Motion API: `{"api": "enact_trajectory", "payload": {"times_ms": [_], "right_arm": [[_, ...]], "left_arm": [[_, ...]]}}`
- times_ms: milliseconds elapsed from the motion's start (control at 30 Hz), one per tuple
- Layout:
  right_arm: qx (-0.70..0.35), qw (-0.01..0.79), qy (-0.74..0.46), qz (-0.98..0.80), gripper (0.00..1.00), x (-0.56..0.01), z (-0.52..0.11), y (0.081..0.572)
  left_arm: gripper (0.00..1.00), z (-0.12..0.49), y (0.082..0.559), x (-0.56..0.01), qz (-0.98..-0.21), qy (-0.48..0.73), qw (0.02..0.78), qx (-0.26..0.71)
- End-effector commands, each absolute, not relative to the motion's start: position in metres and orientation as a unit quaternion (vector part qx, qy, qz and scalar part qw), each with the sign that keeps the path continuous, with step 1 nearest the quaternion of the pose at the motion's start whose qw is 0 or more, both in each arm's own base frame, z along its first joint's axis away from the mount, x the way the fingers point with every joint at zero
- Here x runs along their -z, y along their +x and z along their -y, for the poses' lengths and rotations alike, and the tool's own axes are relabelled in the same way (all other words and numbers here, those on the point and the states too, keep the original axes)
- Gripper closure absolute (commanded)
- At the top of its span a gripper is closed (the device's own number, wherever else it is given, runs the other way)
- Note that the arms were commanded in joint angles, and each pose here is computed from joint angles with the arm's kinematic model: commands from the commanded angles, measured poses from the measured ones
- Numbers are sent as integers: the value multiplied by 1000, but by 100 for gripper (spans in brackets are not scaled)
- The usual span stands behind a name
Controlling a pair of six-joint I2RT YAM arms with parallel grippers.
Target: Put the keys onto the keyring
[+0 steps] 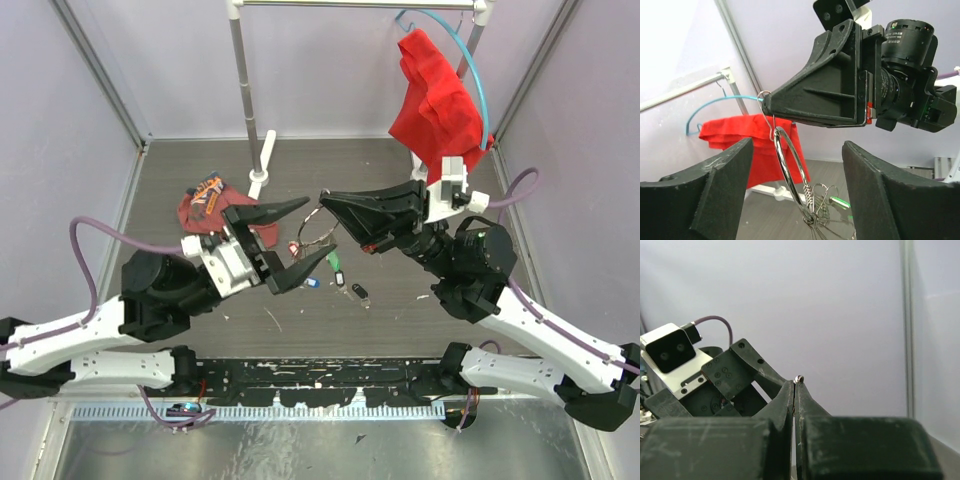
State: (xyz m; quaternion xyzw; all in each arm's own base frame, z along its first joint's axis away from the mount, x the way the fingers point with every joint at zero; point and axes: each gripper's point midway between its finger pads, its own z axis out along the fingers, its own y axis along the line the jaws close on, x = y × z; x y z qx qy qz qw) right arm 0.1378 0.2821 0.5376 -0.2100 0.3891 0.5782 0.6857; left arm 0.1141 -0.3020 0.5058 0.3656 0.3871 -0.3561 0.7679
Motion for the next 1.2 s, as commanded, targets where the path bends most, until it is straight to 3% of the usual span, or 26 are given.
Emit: {"api": "enact_trajectory", "payload": {"times_ms": [0,133,267,467,900,1167], "right_arm": [[-602,716,-234,-264,99,-584,-255,97],[-606,716,-240,-249,99,-588,-252,90],[-609,715,-242,-242,99,-590,-250,86],[-610,714,-246,-239,99,-591,-249,84],[-602,718,-250,-245,99,-589,-249,85],[-591,722,-254,-255,99,-585,-249,88]], "left_arm": [[26,285,110,-552,-339,313,832,308],[36,277,108,-568,-324,272,854,304],[40,276,104,-579,-308,252,862,315],[45,291,101,-581,-299,271,864,301],[67,306,95,-578,-294,293,875,250],[72,305,93,-581,-291,287,877,252]]}}
